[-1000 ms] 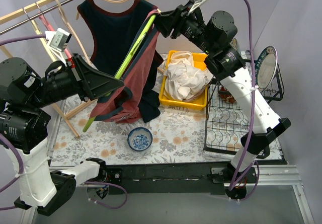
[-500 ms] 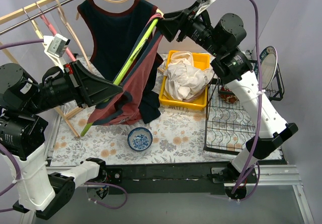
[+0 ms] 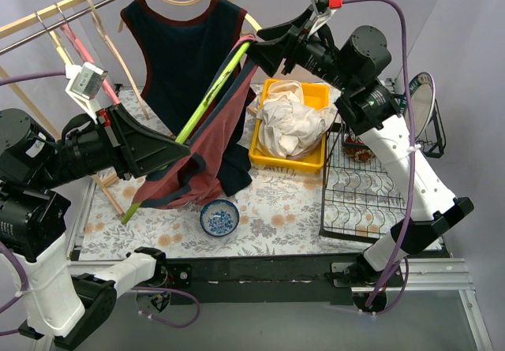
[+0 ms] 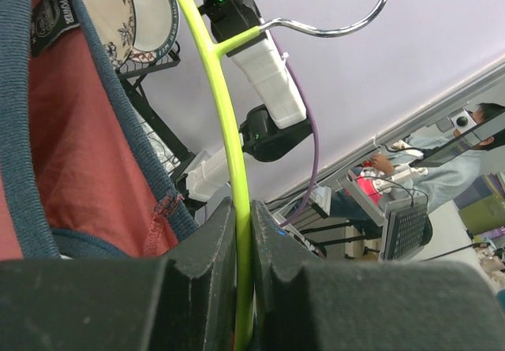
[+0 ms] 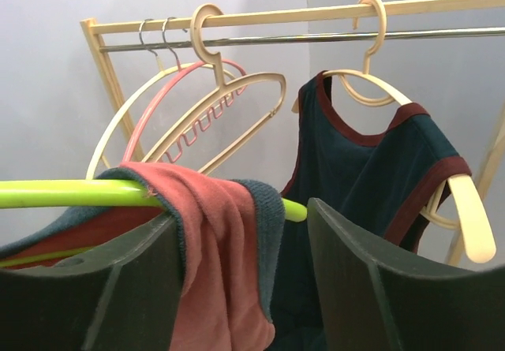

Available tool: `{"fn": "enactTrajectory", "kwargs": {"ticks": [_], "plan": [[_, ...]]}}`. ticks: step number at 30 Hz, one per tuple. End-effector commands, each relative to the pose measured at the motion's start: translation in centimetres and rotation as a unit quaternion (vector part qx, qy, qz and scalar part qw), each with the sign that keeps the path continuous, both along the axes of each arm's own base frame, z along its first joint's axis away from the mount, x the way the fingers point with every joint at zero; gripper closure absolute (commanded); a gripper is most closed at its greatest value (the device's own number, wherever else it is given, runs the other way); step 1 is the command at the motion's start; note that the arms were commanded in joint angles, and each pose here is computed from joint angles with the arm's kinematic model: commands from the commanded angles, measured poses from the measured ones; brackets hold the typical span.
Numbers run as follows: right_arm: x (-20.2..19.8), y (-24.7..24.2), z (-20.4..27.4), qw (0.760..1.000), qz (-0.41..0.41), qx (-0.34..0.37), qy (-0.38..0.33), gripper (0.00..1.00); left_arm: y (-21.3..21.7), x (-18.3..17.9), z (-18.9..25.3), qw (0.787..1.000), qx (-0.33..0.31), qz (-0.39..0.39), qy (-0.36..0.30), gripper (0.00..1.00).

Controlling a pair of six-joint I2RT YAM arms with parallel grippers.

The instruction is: Remove the tank top from the hanger

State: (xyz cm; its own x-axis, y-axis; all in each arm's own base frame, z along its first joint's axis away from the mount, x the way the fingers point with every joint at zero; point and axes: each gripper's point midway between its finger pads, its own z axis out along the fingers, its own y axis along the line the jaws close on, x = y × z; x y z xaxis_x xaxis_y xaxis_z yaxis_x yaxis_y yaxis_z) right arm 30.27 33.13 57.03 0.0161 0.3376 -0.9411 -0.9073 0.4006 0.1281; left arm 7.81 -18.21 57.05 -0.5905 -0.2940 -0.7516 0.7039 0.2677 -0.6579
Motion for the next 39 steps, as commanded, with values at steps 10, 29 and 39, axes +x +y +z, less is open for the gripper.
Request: {"fn": "enactTrajectory", "kwargs": {"ticks": [10, 29, 39], "plan": [[-2.4, -1.7, 1.2, 0.996, -0.067, 0.004, 0.062, 0.47, 0.7, 5.7, 0.2, 0.994, -0.022, 0.104, -0.009, 1.00], [0.7, -0.6, 1.7, 0.993, -0.101, 0.008, 0.053, 0.43, 0.2, 4.3, 0.2, 0.997, -0.028, 0.068, -0.010, 1.00], [1.2, 0.3, 1.5, 0.994, -0.094, 0.016, 0.060, 0.49, -0.1, 3.8, -0.5, 0.999, -0.025, 0.047, -0.010, 1.00]]}}
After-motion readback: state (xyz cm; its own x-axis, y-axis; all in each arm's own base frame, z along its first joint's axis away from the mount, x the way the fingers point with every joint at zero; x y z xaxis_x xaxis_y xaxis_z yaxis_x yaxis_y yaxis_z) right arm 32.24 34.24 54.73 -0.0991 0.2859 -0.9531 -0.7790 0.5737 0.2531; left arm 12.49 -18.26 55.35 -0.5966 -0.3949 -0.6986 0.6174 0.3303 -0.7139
